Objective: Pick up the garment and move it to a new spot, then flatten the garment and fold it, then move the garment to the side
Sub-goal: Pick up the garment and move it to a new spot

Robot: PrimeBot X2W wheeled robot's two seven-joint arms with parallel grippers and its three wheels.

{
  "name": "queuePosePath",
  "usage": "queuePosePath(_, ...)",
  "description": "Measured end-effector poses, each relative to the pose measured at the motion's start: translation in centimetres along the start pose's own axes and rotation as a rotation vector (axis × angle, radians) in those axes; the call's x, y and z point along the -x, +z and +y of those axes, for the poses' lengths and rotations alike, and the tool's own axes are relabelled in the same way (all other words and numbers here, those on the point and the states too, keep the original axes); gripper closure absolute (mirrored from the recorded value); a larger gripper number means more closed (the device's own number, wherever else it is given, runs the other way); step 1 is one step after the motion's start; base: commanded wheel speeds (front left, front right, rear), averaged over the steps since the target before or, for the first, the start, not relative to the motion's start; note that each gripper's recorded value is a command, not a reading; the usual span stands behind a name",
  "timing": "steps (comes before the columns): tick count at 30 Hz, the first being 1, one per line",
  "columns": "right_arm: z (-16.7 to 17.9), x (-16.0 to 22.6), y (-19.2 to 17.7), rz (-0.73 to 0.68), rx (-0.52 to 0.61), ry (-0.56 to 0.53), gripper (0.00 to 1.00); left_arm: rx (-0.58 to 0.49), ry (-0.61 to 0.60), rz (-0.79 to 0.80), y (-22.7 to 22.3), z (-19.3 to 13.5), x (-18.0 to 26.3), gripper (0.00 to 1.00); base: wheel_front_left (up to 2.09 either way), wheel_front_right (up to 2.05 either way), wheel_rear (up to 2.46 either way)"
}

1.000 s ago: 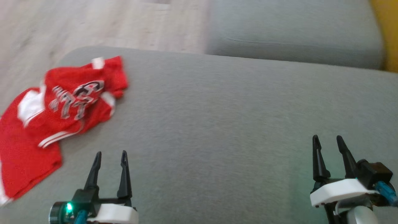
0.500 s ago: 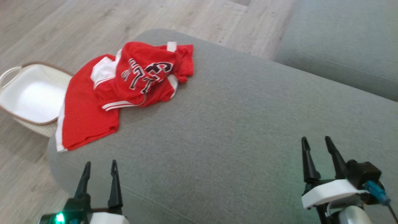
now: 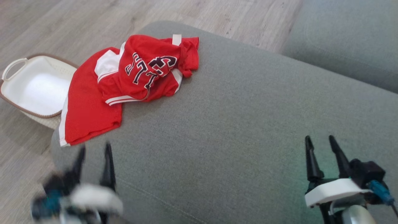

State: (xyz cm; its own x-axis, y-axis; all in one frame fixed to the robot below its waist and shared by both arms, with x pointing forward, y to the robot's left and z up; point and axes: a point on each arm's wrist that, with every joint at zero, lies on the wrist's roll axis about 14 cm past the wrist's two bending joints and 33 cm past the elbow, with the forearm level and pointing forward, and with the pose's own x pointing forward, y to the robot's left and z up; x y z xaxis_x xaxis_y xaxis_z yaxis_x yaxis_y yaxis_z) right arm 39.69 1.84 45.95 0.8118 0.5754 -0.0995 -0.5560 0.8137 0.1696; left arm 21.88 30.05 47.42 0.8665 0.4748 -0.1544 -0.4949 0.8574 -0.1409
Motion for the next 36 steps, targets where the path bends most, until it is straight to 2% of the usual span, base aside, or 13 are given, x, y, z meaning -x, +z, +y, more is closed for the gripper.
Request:
queuePosePath(2,-0.5,-0.2,0.0,-0.003,-0.006,-0.011,0.00,0.013,-0.029,0.009,1.9,-0.1,-1.8,0.00,0.00,0.00,0.00)
queuePosePath(3,-0.8,-0.4,0.0,-0.006,-0.010,-0.016,0.00,0.036,-0.054,-0.004,5.1,-0.2,-4.4,0.00,0.00,0.00,0.00)
queuePosePath(5,-1.3,-0.6,-0.3,-0.004,-0.011,-0.024,0.00,0.026,-0.073,-0.010,8.3,-0.1,-7.0,0.00,0.00,0.00,0.00)
queuePosePath(9,-2.7,-1.3,-0.1,-0.010,-0.013,-0.053,0.00,0.005,-0.064,0.052,10.8,0.8,-11.3,0.00,0.00,0.00,0.00)
queuePosePath(11,-3.8,-1.5,0.2,-0.020,-0.009,-0.076,0.00,-0.007,-0.046,0.128,9.9,1.3,-13.0,0.00,0.00,0.00,0.00)
queuePosePath(14,-6.5,-1.3,0.0,-0.017,-0.004,-0.143,0.00,0.049,-0.049,0.266,7.2,0.5,-15.9,0.00,0.00,0.00,0.00)
queuePosePath(19,-10.5,-0.6,-0.7,-0.008,-0.010,-0.246,0.00,0.115,-0.105,0.295,7.1,-2.5,-20.7,0.00,0.00,0.00,0.00)
queuePosePath(26,-14.5,1.3,-2.7,0.033,-0.021,-0.360,0.00,0.097,-0.117,0.424,3.4,-4.7,-24.7,0.00,0.00,0.00,0.00)
queuePosePath(27,-15.5,1.9,-3.4,0.051,-0.027,-0.390,0.00,0.069,-0.100,0.514,0.9,-4.8,-25.3,0.00,0.00,0.00,0.00)
queuePosePath(33,-17.4,2.9,-4.3,0.060,-0.039,-0.446,0.00,0.033,-0.056,0.717,-4.6,-5.1,-25.7,0.00,0.00,0.00,0.00)
queuePosePath(34,-17.7,3.1,-4.4,0.060,-0.038,-0.454,0.00,0.029,-0.048,0.768,-5.7,-5.3,-25.4,0.37,0.00,0.00,0.00)
queuePosePath(35,-17.8,3.3,-4.5,0.061,-0.037,-0.461,0.00,0.026,-0.037,0.812,-6.7,-5.3,-25.1,0.85,0.00,0.00,0.00)
queuePosePath(36,-17.9,3.5,-4.6,0.067,-0.038,-0.466,0.00,0.008,-0.037,0.841,-7.2,-5.3,-24.8,1.00,0.00,0.00,0.00)
